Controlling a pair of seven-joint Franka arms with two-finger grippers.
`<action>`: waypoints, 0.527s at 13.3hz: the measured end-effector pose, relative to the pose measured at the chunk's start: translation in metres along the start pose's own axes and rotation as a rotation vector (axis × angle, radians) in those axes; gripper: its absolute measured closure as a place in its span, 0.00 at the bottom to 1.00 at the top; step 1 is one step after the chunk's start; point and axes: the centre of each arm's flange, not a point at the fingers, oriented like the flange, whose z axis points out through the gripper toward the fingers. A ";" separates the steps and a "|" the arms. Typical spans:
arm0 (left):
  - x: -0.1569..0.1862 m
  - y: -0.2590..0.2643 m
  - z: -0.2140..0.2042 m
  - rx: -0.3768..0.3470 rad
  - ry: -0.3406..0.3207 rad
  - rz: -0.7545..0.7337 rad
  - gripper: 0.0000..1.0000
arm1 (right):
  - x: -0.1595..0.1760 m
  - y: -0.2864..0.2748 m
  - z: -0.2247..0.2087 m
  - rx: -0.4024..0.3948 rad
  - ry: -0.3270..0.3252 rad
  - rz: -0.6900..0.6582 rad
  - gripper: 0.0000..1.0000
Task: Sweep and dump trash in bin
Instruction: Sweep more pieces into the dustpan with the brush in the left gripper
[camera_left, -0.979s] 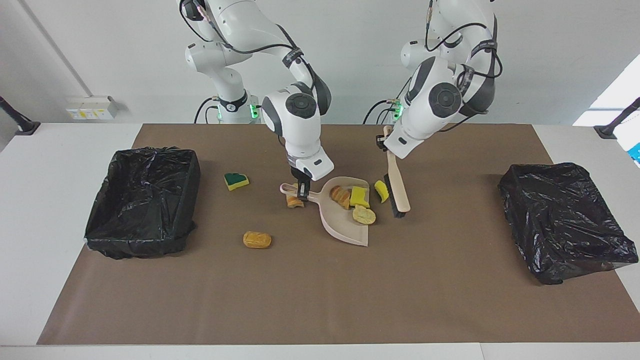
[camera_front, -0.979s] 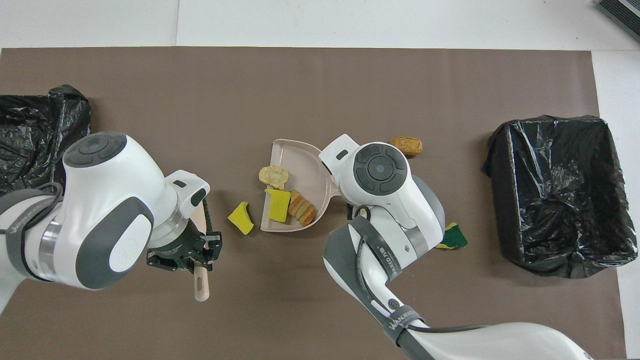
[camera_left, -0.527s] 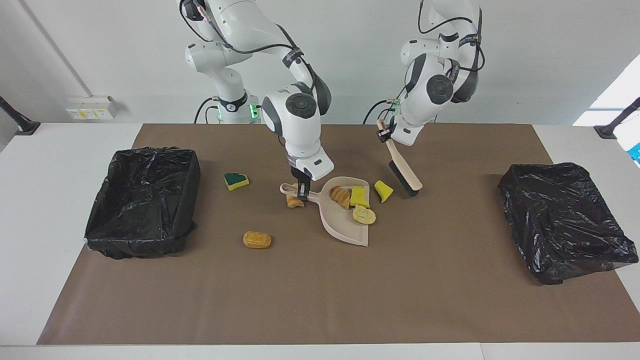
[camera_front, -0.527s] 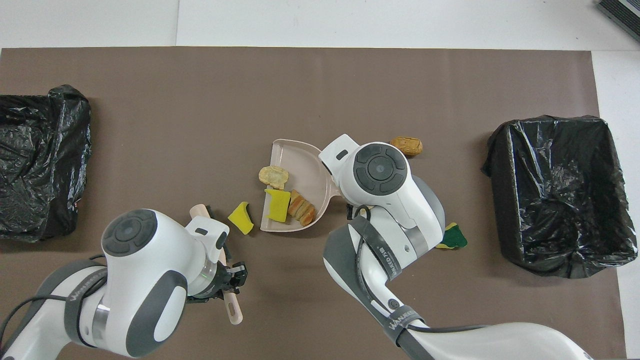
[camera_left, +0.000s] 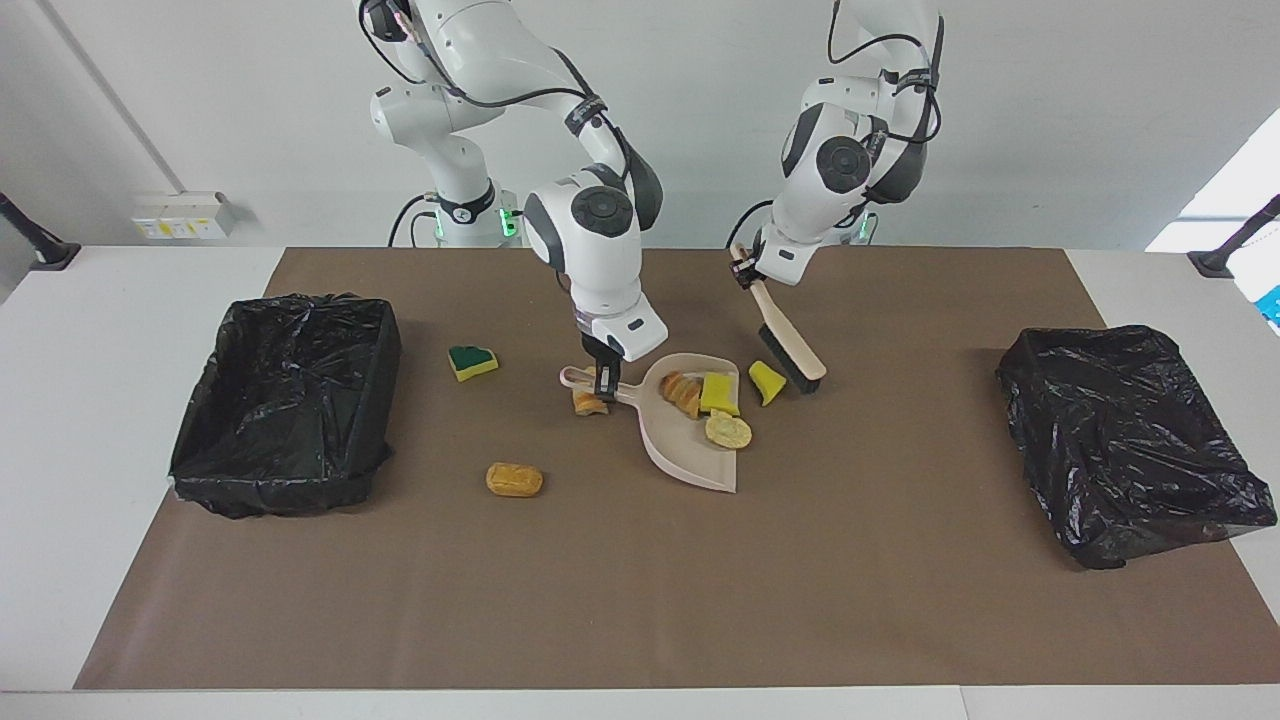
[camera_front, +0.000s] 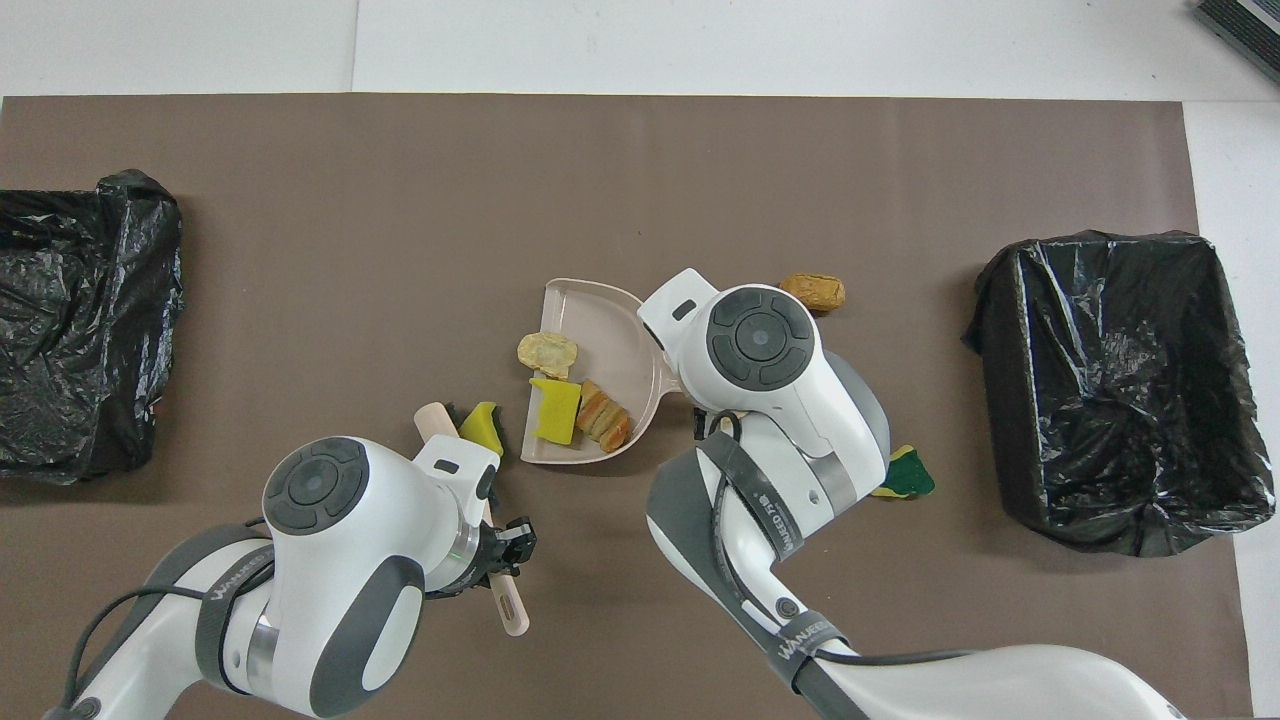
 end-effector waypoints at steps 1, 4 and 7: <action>0.003 0.004 -0.001 -0.014 0.011 0.001 0.74 | 0.000 0.000 0.000 0.000 0.000 0.000 0.68; 0.013 0.035 -0.021 -0.078 0.045 0.033 0.74 | 0.000 0.000 0.000 0.000 0.000 0.000 0.68; 0.004 0.065 -0.024 -0.102 0.055 0.080 0.74 | 0.000 0.000 0.000 0.000 0.000 0.001 0.68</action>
